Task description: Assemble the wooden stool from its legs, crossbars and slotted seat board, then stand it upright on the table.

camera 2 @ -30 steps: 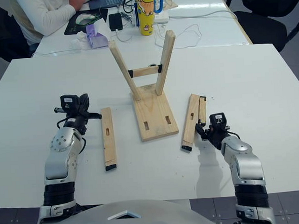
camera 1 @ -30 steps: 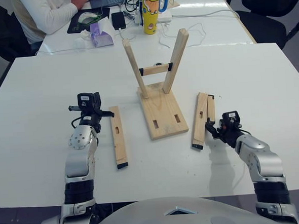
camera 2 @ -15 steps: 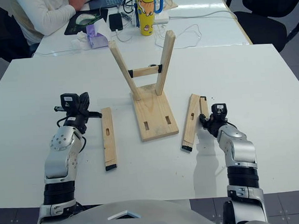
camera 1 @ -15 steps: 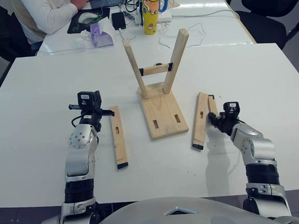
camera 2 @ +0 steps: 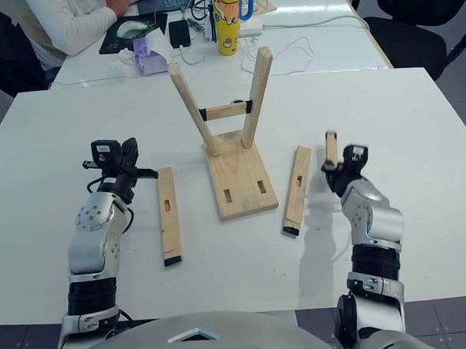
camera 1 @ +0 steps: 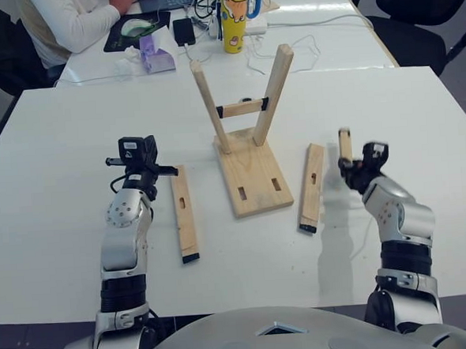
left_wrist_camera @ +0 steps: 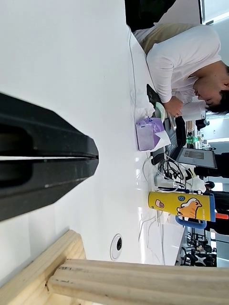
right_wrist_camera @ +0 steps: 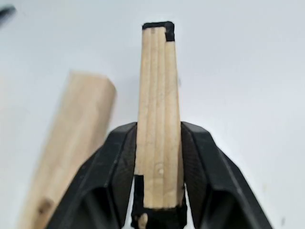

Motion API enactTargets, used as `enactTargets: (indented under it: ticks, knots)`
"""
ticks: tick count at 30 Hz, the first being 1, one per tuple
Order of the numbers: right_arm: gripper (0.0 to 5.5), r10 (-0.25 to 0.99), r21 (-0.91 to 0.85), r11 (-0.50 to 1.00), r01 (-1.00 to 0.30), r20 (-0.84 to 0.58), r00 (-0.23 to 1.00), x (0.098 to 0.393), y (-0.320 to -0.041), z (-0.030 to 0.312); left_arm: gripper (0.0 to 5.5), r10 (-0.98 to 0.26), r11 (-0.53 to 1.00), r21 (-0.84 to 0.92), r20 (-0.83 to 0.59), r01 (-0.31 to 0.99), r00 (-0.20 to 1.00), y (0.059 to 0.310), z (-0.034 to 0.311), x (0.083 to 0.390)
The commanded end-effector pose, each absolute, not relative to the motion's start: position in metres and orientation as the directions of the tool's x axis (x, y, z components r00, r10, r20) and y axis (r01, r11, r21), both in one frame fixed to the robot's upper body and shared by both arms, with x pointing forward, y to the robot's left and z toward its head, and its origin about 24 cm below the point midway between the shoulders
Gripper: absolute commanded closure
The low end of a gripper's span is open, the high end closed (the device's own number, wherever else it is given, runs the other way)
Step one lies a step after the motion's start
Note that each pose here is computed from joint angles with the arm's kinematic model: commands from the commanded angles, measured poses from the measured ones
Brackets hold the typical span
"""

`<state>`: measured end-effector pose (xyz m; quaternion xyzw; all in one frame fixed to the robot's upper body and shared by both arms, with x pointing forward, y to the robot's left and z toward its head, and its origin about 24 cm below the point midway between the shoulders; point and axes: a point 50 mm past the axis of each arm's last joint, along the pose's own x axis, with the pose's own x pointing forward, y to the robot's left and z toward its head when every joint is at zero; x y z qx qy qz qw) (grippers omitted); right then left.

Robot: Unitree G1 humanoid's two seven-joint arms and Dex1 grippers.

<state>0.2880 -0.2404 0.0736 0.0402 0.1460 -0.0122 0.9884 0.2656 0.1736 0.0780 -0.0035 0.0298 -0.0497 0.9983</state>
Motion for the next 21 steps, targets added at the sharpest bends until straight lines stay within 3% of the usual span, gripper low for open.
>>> enactTargets:
  ticks: [1,6,12,21]
  knots:
    - [4.19,0.217,-0.060,0.974,-0.218,-0.022,0.976,0.304,-0.214,0.127,5.19,-0.277,0.939,-0.215,-0.010,0.268,0.961,0.147,0.092,0.262]
    - [4.19,0.421,-0.240,0.891,-0.384,0.126,0.898,0.300,-0.197,0.158,4.43,-0.492,0.713,-0.515,0.117,0.476,0.863,0.125,0.113,0.245]
    - [4.19,0.730,-0.350,0.649,-0.675,0.039,0.682,0.278,-0.166,0.155,3.48,-0.531,0.483,-0.697,0.247,0.530,0.810,0.125,0.131,0.239]
    - [4.19,0.832,-0.319,0.530,-0.786,0.017,0.554,0.268,-0.150,0.160,2.25,-0.565,0.362,-0.759,0.284,0.542,0.775,0.116,0.136,0.238]
